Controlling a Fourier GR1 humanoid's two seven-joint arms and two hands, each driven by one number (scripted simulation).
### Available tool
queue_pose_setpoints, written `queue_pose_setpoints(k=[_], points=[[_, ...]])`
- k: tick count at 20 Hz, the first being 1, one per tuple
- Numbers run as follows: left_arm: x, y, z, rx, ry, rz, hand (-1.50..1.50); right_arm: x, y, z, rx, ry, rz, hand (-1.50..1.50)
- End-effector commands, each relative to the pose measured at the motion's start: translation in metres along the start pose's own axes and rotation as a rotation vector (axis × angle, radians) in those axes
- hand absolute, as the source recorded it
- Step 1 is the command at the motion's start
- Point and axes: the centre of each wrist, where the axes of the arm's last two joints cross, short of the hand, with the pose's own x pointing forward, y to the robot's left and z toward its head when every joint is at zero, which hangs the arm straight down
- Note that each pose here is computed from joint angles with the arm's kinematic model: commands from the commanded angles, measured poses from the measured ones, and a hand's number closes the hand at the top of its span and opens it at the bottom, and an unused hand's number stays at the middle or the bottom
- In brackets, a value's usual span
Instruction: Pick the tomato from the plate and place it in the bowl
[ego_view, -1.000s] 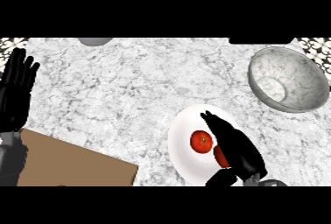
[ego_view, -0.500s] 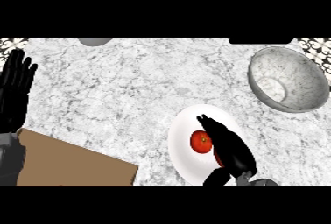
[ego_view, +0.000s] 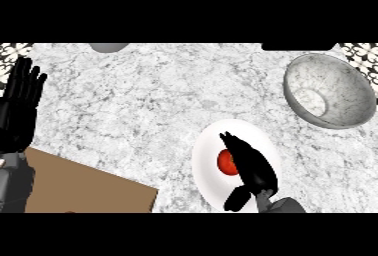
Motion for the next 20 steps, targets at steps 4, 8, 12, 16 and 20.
queue_pose_setpoints(k=[4, 8, 12, 16, 20], points=[[-0.005, -0.008, -0.008, 0.015, 0.007, -0.004, 0.00, -0.015, 0.006, -0.018, 0.023, 0.033, 0.002, -1.50], [-0.009, 0.011, -0.015, 0.007, -0.009, 0.006, 0.00, -0.023, -0.009, -0.018, -0.075, -0.049, 0.024, 1.50], [0.013, -0.009, -0.004, 0.009, -0.005, -0.004, 0.00, -0.022, 0.003, -0.035, -0.128, -0.062, 0.037, 1.50], [0.003, -0.003, -0.007, 0.000, 0.017, 0.002, 0.00, -0.009, 0.010, -0.025, -0.127, -0.069, 0.070, 1.50], [-0.001, 0.008, 0.001, 0.021, 0.017, -0.007, 0.00, -0.147, -0.083, 0.011, -0.195, 0.048, 0.159, 1.50]])
